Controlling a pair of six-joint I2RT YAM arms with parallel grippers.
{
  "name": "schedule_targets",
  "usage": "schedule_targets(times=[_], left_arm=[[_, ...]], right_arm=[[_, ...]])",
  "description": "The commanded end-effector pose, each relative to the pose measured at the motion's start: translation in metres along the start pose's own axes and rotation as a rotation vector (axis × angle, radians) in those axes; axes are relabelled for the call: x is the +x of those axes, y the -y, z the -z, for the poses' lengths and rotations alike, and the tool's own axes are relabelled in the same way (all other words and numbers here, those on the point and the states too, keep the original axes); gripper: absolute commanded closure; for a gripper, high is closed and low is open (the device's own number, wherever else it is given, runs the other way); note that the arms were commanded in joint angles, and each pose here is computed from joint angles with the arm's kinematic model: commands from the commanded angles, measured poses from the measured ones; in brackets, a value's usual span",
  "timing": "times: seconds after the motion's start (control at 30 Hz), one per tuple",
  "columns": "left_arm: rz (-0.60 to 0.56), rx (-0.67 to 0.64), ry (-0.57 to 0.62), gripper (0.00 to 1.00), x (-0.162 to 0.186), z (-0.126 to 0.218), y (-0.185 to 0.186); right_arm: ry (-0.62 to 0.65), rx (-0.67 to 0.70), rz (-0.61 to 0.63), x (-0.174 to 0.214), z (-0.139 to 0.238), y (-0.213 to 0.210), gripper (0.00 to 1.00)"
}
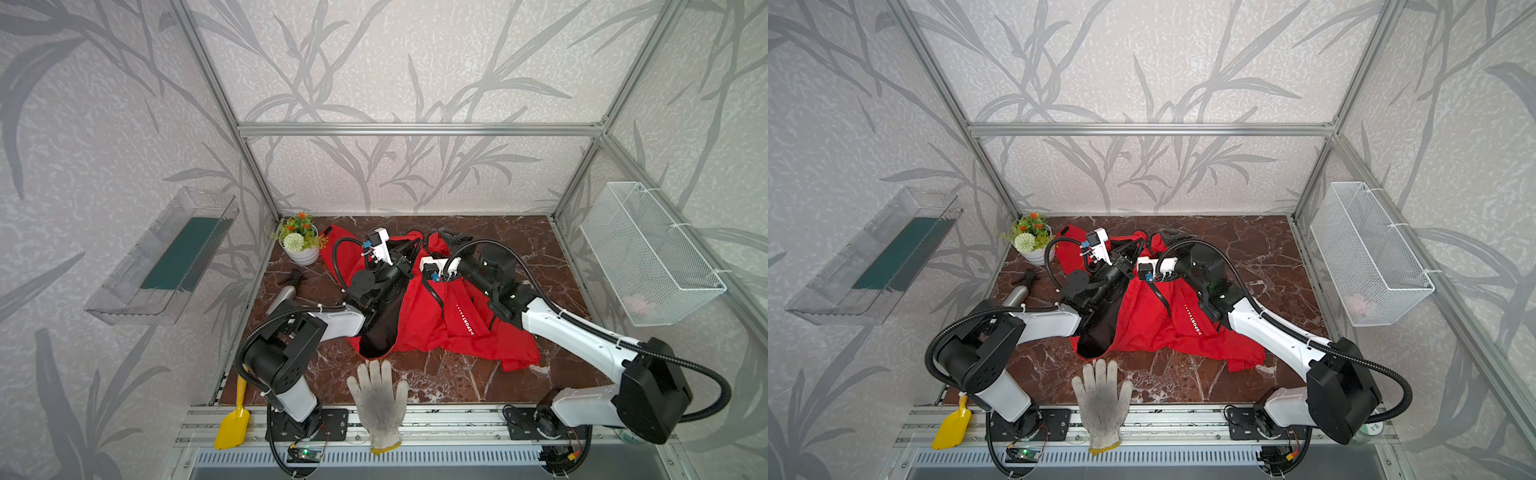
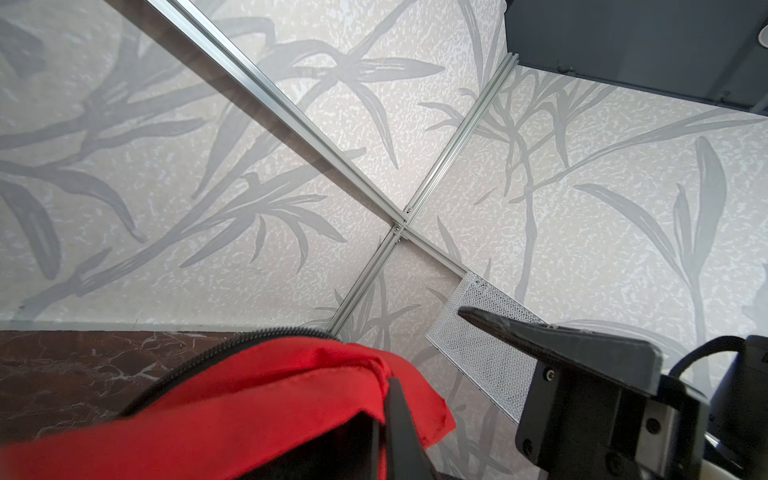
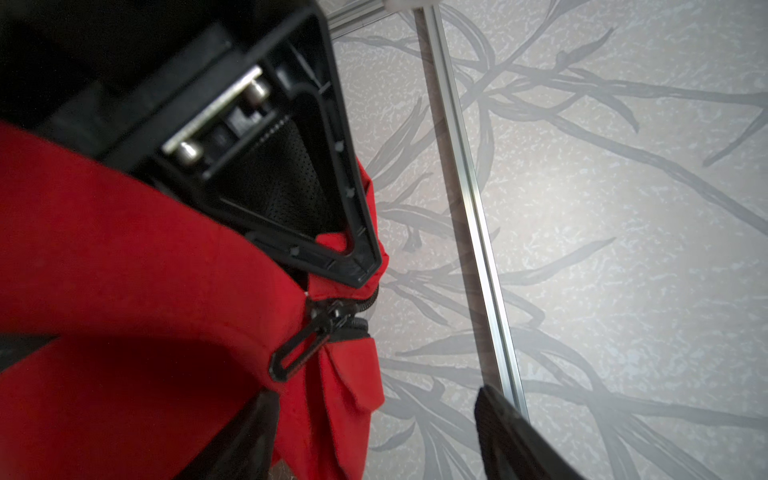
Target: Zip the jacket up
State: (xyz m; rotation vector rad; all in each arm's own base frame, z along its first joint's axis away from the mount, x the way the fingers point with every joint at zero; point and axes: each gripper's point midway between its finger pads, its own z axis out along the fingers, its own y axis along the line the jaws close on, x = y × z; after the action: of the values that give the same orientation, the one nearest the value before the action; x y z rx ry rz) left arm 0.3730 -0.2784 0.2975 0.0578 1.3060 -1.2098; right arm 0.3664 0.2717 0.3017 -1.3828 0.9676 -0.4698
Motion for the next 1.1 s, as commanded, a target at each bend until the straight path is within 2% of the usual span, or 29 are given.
schedule_targets(times=[0.0,0.2,0.37,0.6,1.07], left_arm=[[-0.007,0.047,0.043,1.00,-0.018,-0.001,0.016],[-0.009,0.046,0.046,1.00,-0.019,-0.001,0.016],[-0.010,0.052,0.048,1.00,-0.019,-0.003,0.017],[-0.010,0.050,0.051,1.00,-0.020,-0.003,0.017],[-0.008,0.055,0.049,1.00,-0.020,-0.004,0.018]], right_arm=[[-0.005,0.033,0.009,0.000,0.008,0.013,0.26],[-0.003,0.031,0.009,-0.001,0.012,0.013,0.26],[-0.070,0.024,0.069,0.012,0.007,0.008,0.26],[-0.084,0.038,0.078,0.014,0.006,0.012,0.26],[0.041,-0.030,-0.059,-0.009,0.012,0.006,0.26]])
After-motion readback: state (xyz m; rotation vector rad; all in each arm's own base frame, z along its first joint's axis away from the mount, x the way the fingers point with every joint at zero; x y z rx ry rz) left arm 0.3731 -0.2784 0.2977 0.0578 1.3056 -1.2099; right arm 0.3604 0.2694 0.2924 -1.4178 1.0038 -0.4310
